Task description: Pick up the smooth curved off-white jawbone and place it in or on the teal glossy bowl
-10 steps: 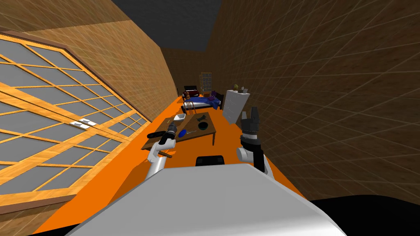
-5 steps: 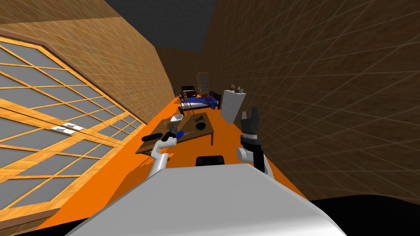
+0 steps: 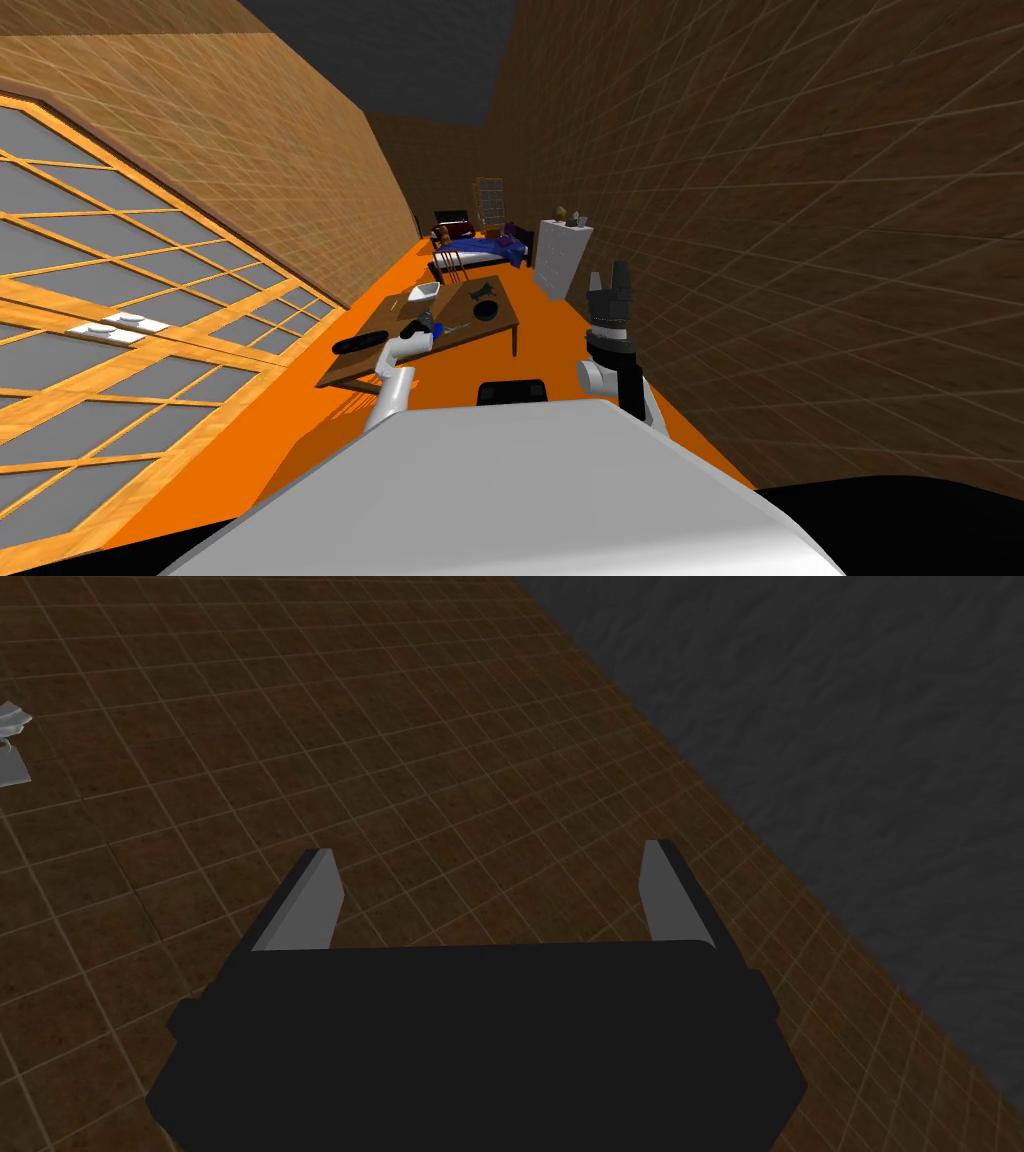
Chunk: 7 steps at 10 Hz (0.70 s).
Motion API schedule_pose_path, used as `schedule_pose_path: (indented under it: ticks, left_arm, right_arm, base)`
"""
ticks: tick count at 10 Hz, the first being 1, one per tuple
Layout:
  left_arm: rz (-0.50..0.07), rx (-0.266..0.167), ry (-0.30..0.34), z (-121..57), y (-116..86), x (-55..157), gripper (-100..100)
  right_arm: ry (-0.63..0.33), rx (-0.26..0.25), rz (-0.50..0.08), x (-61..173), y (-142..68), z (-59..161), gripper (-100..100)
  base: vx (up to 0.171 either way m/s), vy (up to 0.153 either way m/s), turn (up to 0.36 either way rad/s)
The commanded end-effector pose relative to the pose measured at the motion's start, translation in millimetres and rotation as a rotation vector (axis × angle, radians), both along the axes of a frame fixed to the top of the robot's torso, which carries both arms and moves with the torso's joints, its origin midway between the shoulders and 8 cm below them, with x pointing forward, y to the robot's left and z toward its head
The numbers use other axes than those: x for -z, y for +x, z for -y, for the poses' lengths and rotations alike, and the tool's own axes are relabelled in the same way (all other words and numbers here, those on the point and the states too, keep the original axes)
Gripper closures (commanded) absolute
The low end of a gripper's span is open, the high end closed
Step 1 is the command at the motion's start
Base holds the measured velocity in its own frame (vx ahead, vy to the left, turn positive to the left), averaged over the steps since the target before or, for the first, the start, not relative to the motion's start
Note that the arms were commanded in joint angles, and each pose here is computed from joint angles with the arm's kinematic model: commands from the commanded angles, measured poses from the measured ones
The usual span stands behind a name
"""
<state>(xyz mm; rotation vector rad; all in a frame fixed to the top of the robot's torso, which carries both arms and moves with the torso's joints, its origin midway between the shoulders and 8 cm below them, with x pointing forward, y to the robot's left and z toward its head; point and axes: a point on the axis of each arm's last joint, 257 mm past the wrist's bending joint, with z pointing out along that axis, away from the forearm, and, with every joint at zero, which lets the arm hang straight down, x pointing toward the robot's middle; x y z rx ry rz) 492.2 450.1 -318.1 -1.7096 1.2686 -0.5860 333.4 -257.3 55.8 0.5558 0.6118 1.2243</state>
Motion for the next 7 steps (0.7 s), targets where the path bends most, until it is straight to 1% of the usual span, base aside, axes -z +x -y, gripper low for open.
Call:
schedule_pose_path:
  ticks: [1,2,3,4,5,6,7]
  left_arm:
    - [-0.072,-0.026,-0.029,-4.6,-8.3,23.5,-100]
    - [-0.081,-0.029,-0.032,-4.7,-9.9,25.5,-100]
    - [-0.133,-0.047,-0.054,-5.8,-13.9,41.3,-100]
    - [-0.146,-0.05,-0.058,-5.8,-16.2,45.3,-100]
    - [-0.199,-0.066,-0.08,-5.4,-21.1,60.8,-100]
    - [-0.21,-0.069,-0.084,-5.4,-23.5,64.6,-100]
    - [-0.263,-0.083,-0.106,-3.7,-29.0,79.4,-100]
  right_arm:
    - [0.0,0.0,0.0,0.0,0.0,0.0,0]
    - [0.0,0.0,0.0,0.0,0.0,0.0,0]
    - [0.0,0.0,0.0,0.0,0.0,0.0,0]
    - [0.0,0.0,0.0,0.0,0.0,0.0,0]
    - [0.0,0.0,0.0,0.0,0.0,0.0,0]
    - [0.0,0.0,0.0,0.0,0.0,0.0,0]
    - [0.0,0.0,0.0,0.0,0.0,0.0,0]
  base:
    - [0.04,0.006,-0.11]
    - [0.034,0.009,-0.064]
    - [0.04,0.017,-0.11]
    - [0.034,0.02,-0.053]
    - [0.041,0.021,-0.093]
    - [0.039,0.021,-0.057]
    - [0.047,0.03,-0.093]
